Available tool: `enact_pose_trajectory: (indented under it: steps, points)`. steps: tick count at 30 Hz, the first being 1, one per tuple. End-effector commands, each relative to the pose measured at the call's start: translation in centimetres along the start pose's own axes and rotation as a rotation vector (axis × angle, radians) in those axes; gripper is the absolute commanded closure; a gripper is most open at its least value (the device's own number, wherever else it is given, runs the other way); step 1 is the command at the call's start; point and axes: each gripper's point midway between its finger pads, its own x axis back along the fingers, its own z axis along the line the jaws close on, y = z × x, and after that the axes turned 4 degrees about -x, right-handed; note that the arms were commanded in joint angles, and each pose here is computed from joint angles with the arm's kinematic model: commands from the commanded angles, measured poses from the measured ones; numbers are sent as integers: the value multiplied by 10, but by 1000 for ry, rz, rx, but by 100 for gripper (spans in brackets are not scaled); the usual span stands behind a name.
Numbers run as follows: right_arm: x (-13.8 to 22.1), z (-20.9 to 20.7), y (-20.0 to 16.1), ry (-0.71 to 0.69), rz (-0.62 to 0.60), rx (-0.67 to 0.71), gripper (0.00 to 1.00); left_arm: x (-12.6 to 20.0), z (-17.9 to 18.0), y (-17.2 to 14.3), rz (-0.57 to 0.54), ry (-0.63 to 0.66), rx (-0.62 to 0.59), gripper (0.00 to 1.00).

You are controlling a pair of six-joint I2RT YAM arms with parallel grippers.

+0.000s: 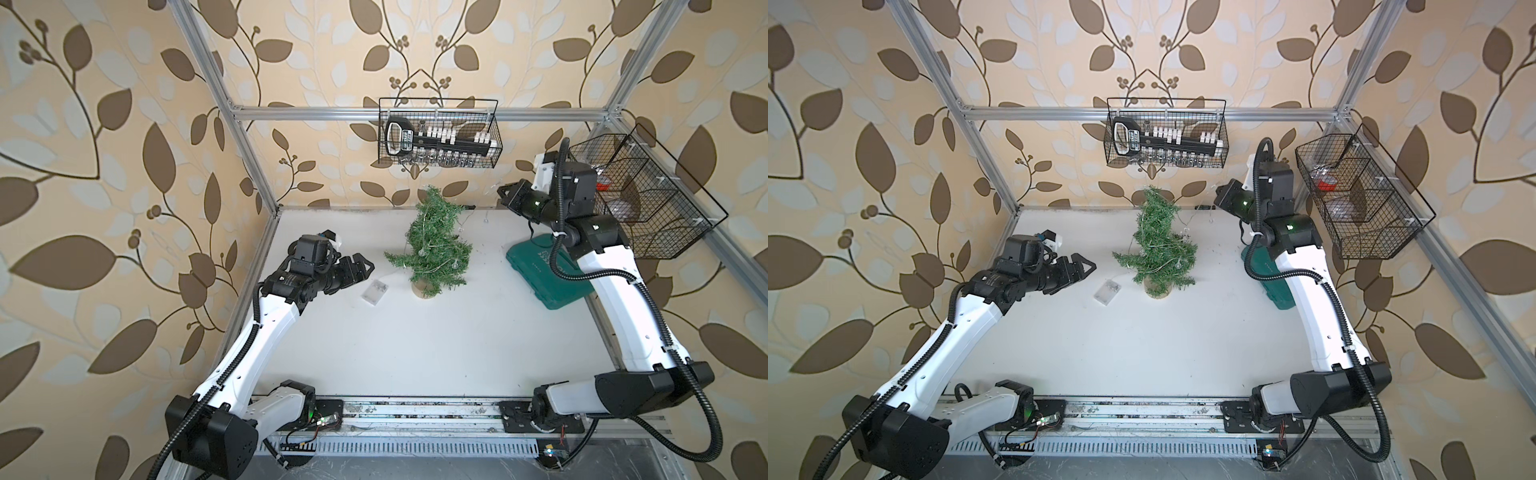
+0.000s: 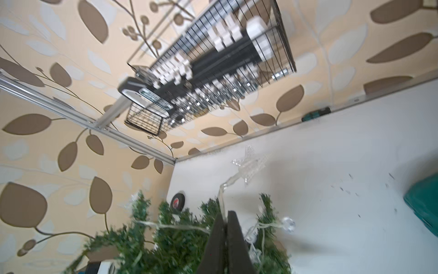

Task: Remove string lights from the small christmas tree
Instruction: Remove the light string from the Christmas tree.

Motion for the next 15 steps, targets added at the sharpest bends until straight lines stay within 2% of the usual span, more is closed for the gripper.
enact_pose_trajectory:
  steps: [1,5,8,15]
  points:
    - [-13,36,17,91,-30,5,100,18,-18,30,-95,-2,-38,9]
    - [-38,80,21,172,-31,20,100,29,-49,66,-199,-91,-65,6]
    - [-56,116,15,256,-27,31,100,29,-76,93,-238,-168,-126,4]
    - [-65,188,-3,501,-21,47,100,36,-142,150,-342,-369,-316,2]
